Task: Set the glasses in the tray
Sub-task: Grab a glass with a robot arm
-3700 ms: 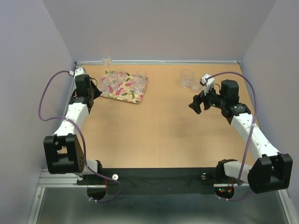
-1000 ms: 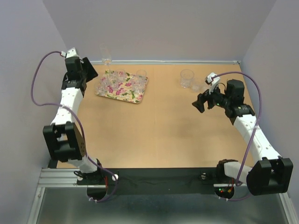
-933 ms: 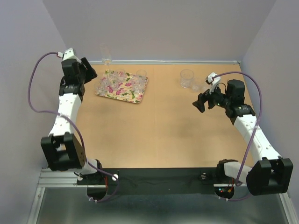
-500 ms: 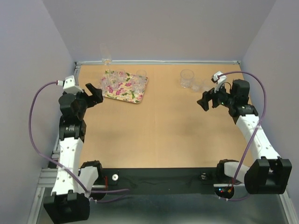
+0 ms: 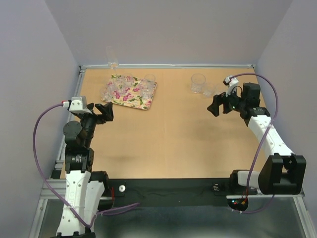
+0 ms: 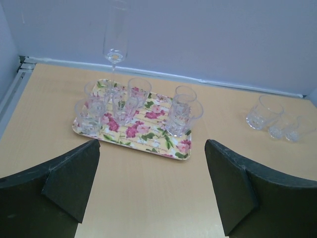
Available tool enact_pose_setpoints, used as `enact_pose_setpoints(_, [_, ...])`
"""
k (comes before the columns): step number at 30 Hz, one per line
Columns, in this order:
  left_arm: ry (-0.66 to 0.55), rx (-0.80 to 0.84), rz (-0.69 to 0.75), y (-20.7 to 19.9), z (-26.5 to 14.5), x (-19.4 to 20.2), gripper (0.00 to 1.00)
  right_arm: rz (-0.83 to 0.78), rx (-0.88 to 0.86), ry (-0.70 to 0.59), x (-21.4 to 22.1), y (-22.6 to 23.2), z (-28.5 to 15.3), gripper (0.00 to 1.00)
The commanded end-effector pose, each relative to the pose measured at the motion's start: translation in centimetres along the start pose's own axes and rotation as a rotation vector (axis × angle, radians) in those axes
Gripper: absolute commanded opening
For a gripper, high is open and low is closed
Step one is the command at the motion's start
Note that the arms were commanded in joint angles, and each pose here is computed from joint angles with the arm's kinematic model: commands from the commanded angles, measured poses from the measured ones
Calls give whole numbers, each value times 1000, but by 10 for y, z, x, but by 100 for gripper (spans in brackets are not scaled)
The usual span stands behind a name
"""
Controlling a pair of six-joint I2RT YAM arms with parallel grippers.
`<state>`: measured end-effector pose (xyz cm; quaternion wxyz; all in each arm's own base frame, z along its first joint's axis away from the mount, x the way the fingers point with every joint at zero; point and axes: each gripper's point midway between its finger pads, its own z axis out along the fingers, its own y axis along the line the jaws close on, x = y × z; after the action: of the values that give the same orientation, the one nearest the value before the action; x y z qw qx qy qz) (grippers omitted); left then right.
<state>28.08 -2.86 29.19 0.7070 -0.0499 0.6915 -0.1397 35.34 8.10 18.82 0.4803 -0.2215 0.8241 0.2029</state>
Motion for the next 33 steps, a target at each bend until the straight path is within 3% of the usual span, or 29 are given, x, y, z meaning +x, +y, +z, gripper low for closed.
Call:
enact_pose_setpoints(1, [-48, 47, 37, -10, 1, -10, 99, 17, 53, -61, -34, -14, -1, 98])
enact_pose_setpoints(16, [-22, 50, 17, -11, 4, -6, 99, 202, 259, -71, -75, -75, 24, 99])
enact_pose_setpoints(24, [-26, 48, 15, -11, 3, -7, 99, 437, 435, -70, -73, -133, 51, 97])
enact_pose_setpoints(28, [-21, 50, 15, -11, 4, -6, 99, 422, 399, -50, -71, -143, 66, 92])
enact_pose_setpoints(33, [-11, 46, 15, -10, 6, -4, 99, 337, 278, -49, -87, -143, 89, 76])
